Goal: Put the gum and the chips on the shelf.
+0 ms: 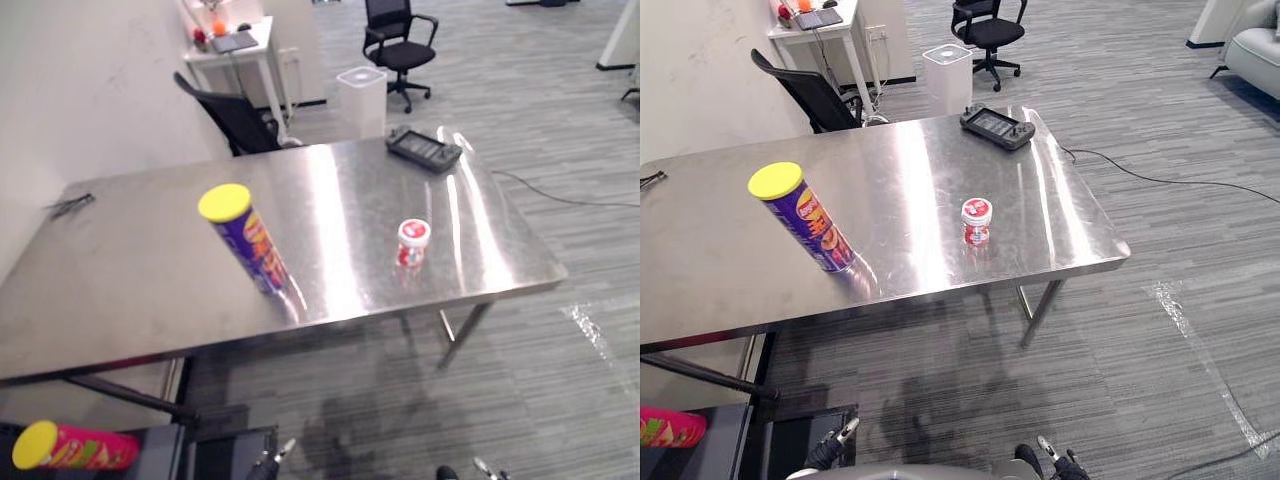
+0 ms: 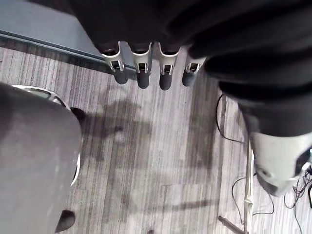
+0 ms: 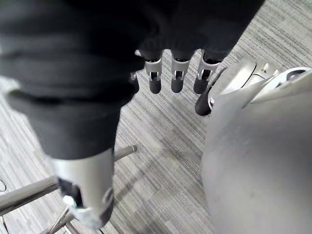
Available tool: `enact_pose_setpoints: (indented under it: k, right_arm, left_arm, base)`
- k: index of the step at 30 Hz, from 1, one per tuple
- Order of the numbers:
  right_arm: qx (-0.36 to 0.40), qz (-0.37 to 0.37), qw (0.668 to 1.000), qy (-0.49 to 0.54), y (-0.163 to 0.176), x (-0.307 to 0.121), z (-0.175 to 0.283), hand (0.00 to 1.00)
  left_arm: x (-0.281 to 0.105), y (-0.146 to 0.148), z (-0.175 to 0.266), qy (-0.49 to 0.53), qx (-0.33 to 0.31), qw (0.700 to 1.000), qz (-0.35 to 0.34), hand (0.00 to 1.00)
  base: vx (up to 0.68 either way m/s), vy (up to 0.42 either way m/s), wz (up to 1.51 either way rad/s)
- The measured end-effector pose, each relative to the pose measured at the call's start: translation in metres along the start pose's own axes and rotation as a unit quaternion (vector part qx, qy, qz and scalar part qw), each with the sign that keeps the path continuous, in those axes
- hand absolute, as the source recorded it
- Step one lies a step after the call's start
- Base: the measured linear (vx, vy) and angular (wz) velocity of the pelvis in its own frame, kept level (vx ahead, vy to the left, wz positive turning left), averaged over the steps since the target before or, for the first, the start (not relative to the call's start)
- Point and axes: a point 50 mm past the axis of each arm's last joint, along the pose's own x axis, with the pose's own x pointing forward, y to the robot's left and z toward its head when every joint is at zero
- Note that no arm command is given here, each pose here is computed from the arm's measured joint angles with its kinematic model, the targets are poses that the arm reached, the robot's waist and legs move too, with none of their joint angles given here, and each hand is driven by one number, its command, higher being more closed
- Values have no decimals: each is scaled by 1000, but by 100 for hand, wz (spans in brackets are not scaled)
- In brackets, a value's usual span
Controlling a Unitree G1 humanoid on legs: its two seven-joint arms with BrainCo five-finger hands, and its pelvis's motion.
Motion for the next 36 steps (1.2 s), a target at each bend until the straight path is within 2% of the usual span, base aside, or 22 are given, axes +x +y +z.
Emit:
enact_pose_setpoints:
  k: [8, 11, 16, 18, 20, 23, 27, 31, 36]
  right_arm:
    - [90, -84, 992, -24, -33, -3, 9, 0]
    - [143, -126, 981, -45, -56, -7, 18, 0]
    - [214, -167, 954, -128, -87, -10, 63, 0]
    - [227, -172, 939, -190, -95, -12, 99, 0]
    - [206, -173, 928, -260, -96, -20, 136, 0]
    - [167, -177, 890, -385, -94, -46, 196, 0]
    - [77, -155, 826, -537, -62, -92, 266, 0]
    - [-9, -91, 792, -603, -14, -115, 288, 0]
    - [-91, 16, 758, -646, 28, -137, 290, 0]
  left_arm:
    - [1, -1, 2, 4, 2, 1000, -3, 0]
    - [2, -1, 3, 5, 8, 1000, -7, 0]
    - [-1, 8, -1, 8, -6, 1000, 6, 0]
    - [-2, 14, -3, 9, -15, 1000, 15, 0]
    - [-3, 18, -4, 8, -28, 999, 25, 0]
    - [-4, 21, -2, -3, -50, 998, 36, 0]
    - [-3, 22, 7, -26, -59, 997, 37, 0]
    - [-2, 18, 9, -29, -52, 998, 29, 0]
    - [-4, 16, 8, -34, -44, 998, 18, 0]
  base:
    - [-113, -125, -3]
    - [-106, -83, 17]
    - [-25, -22, 5]
    - [41, -11, 1]
    - [82, -15, -3]
    - [106, -18, 1]
    - [108, -18, 0]
    - [66, -13, 7]
    - [18, -2, 11]
